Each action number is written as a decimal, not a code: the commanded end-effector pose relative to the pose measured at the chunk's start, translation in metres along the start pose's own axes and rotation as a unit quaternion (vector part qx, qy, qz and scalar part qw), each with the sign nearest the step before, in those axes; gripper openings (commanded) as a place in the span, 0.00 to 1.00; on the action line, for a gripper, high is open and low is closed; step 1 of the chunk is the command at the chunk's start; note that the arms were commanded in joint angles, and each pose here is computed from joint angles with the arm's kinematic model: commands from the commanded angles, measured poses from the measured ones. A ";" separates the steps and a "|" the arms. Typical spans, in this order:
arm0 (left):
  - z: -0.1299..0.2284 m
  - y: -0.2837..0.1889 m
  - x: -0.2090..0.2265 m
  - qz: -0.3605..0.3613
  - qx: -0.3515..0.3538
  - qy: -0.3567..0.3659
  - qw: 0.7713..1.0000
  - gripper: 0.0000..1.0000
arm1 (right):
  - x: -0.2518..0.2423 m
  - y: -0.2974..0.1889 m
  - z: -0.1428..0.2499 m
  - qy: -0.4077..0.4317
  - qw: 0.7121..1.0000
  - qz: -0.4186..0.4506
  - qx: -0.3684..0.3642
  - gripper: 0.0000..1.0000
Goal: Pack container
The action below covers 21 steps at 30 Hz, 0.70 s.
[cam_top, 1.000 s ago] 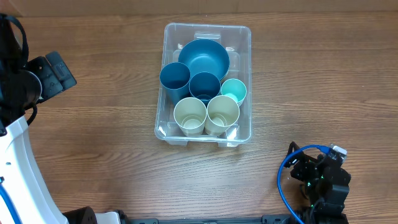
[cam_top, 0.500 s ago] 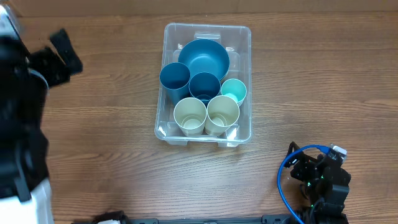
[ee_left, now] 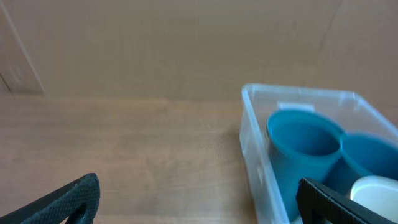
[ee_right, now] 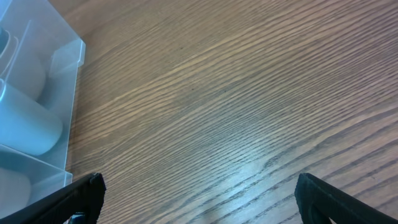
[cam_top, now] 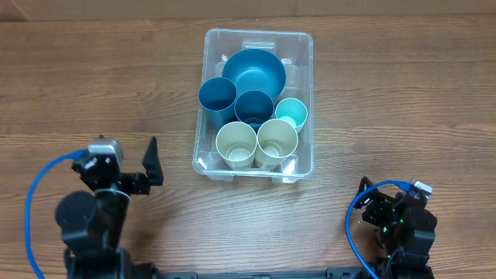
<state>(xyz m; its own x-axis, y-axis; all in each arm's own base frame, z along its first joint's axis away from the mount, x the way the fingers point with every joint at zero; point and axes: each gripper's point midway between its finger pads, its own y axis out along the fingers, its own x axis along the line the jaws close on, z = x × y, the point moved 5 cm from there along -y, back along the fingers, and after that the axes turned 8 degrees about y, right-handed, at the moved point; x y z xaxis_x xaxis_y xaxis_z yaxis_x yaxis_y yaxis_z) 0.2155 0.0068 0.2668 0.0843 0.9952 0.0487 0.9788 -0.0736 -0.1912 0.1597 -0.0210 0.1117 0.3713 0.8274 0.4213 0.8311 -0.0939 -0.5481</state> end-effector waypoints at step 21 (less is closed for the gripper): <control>0.114 0.006 -0.032 0.075 -0.015 0.014 0.997 1.00 | -0.002 0.003 0.005 -0.002 1.000 -0.001 0.005 1.00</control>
<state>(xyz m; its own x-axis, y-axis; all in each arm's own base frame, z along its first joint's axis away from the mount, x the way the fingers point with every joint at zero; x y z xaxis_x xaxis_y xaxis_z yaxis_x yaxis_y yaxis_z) 0.1978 -0.0158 0.1572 0.2145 0.9760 0.0374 0.9635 -0.2052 -0.1716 0.1597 -0.0210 0.1117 0.3716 0.8272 0.4215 0.8309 -0.0938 -0.5485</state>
